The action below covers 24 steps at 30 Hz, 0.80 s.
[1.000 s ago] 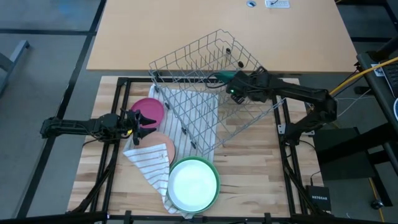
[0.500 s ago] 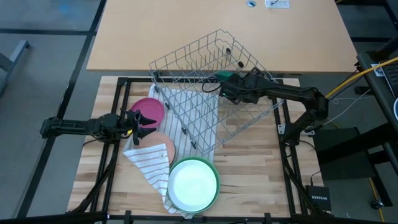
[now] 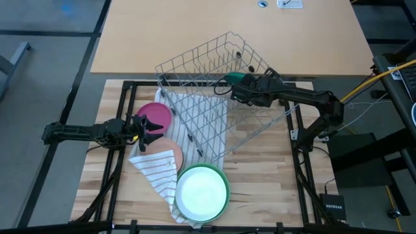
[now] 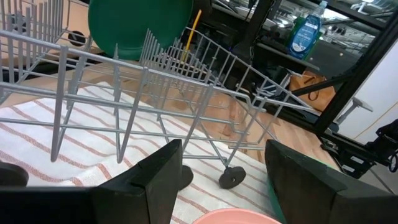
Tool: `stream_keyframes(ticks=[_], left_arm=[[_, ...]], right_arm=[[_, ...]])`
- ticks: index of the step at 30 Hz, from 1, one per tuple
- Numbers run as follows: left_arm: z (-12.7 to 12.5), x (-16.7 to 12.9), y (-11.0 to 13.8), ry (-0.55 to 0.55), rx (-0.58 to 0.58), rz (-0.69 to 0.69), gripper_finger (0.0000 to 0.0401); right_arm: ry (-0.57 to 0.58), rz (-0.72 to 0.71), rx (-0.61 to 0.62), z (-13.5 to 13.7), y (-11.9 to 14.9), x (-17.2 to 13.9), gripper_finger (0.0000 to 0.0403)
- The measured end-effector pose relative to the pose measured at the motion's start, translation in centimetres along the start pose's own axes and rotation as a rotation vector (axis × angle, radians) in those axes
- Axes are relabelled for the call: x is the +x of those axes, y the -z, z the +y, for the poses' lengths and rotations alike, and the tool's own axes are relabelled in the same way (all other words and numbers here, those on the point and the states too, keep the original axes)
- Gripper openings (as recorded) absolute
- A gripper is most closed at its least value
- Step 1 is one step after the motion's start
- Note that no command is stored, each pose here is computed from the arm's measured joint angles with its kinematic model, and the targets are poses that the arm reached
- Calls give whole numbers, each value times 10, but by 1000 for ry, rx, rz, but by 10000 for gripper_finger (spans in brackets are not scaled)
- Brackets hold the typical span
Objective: Sort dishes
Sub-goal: Put the top dark green plate in the dish rack
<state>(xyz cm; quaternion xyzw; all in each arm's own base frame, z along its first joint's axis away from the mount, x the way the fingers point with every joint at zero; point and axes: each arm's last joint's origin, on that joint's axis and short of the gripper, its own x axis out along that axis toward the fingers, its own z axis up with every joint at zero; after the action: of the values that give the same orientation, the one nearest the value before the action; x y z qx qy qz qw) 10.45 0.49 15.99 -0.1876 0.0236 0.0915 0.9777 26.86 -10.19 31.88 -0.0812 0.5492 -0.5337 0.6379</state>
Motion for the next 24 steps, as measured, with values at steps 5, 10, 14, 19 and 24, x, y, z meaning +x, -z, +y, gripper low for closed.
stream_keyframes(ticks=[5,10,14,19,24], left_arm=[[0,0,0,-1,0,0,219],[0,0,0,0,0,0,219],[0,0,0,-1,0,0,219],[0,0,0,0,0,0,219],[0,0,0,0,13,0,219]], right_arm=[[-28,69,63,-8,5,-6,45],[-79,123,108,-15,7,-13,39],[-89,129,122,-16,8,-13,28],[-90,129,152,-16,7,-13,35],[-95,132,172,-16,7,-13,36]])
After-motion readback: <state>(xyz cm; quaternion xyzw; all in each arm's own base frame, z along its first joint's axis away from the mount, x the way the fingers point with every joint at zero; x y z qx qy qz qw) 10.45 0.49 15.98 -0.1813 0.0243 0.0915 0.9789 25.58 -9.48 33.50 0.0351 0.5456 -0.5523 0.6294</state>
